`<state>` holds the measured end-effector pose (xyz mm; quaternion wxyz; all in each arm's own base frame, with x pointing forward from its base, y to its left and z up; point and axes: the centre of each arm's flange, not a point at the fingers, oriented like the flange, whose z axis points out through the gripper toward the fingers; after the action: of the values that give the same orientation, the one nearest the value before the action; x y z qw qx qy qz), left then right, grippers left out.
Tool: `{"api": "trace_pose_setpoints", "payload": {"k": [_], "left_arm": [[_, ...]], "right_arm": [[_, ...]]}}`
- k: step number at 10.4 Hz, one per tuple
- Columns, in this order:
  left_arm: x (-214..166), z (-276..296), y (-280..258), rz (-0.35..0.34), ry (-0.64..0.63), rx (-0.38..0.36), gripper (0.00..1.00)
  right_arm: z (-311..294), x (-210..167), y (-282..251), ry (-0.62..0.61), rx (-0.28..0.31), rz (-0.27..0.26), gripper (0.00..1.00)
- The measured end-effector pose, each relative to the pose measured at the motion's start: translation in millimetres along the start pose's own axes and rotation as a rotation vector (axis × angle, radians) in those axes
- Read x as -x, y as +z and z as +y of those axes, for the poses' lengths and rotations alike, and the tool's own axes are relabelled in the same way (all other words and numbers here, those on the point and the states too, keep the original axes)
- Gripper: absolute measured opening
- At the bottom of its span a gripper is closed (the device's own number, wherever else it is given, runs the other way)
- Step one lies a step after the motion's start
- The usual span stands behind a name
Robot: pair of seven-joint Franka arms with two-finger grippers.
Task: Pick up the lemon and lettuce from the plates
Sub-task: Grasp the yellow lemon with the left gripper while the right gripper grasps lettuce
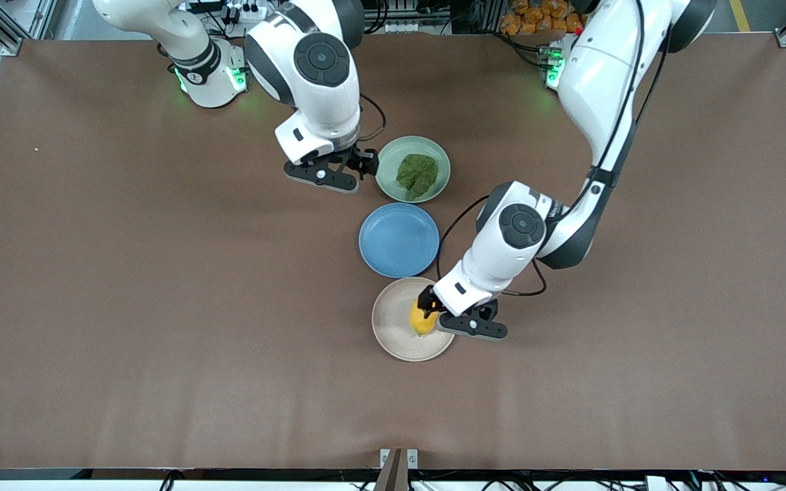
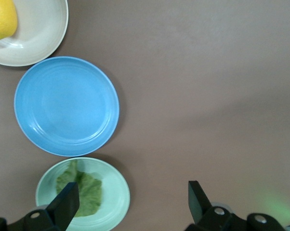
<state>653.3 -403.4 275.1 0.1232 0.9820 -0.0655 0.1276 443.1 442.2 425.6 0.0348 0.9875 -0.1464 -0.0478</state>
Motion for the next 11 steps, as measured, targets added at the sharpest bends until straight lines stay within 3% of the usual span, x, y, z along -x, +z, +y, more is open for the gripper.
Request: {"api": "trace_pose_setpoints", "payload": {"k": [5,11], "left_arm": [[18,16,41,0.001,-0.018,0.015,1.0],[34,19,72,-0.005,-0.013,0.016,1.0]], "right_arm": [[-65,57,79,0.142,-0.021,0.017,1.0],[-98,89,148,0.251,-0.065,0.031,1.0]]}}
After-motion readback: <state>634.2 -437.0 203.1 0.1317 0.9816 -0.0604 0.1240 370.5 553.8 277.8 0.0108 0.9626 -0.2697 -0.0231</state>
